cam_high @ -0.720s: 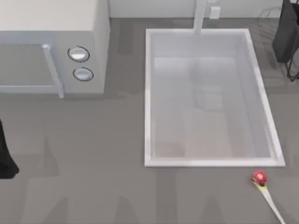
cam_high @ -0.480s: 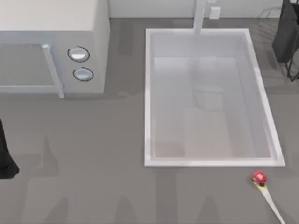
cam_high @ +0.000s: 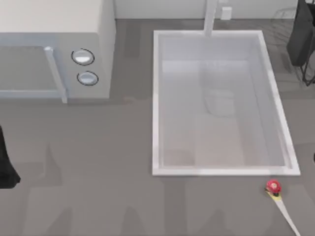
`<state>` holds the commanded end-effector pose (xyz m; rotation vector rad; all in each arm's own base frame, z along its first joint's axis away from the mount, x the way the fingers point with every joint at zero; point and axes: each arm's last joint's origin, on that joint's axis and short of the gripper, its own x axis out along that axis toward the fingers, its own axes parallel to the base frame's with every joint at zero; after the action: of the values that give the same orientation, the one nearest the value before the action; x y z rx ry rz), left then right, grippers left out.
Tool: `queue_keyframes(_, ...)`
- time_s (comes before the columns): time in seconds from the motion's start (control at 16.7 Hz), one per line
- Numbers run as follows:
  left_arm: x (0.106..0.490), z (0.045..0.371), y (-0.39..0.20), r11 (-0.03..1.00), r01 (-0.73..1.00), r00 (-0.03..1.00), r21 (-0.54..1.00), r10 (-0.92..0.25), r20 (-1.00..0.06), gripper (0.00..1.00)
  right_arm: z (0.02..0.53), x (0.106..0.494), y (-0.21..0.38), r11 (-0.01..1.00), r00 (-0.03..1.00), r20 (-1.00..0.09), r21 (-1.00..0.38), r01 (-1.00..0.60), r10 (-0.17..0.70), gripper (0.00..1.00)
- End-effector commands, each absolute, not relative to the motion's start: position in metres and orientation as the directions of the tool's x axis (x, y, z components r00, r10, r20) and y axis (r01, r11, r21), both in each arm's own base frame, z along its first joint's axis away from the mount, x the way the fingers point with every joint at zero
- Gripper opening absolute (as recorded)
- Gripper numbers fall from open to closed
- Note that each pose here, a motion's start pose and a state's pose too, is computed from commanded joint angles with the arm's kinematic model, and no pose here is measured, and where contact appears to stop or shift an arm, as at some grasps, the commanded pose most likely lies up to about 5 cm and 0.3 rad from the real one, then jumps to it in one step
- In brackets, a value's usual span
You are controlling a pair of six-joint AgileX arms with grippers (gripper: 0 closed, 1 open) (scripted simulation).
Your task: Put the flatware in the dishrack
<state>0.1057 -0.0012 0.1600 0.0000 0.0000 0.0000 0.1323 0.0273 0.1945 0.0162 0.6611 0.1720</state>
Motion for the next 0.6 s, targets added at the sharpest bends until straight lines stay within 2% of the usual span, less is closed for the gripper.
queue_keyframes(0.12,0.106,0.160,-0.001,1.000,0.000,1.000,0.000,0.000,0.000,1.00,0.195,0.147,0.040,0.982,0.609,-0.776,0.070,-0.177,0.165,1.00)
queue_keyframes(0.24,0.106,0.160,-0.001,1.000,0.000,1.000,0.000,0.000,0.000,1.00,0.194,0.161,0.054,0.978,0.429,-0.892,0.060,-0.198,0.142,1.00)
queue_keyframes(0.42,0.106,0.160,-0.001,1.000,0.000,1.000,0.000,0.000,0.000,1.00,0.192,0.179,0.075,0.973,0.203,-0.976,0.036,-0.230,0.084,1.00)
queue_keyframes(0.6,0.106,0.160,-0.001,1.000,0.000,1.000,0.000,0.000,0.000,1.00,0.193,0.192,0.094,0.967,0.066,-0.997,0.013,-0.256,0.031,1.00)
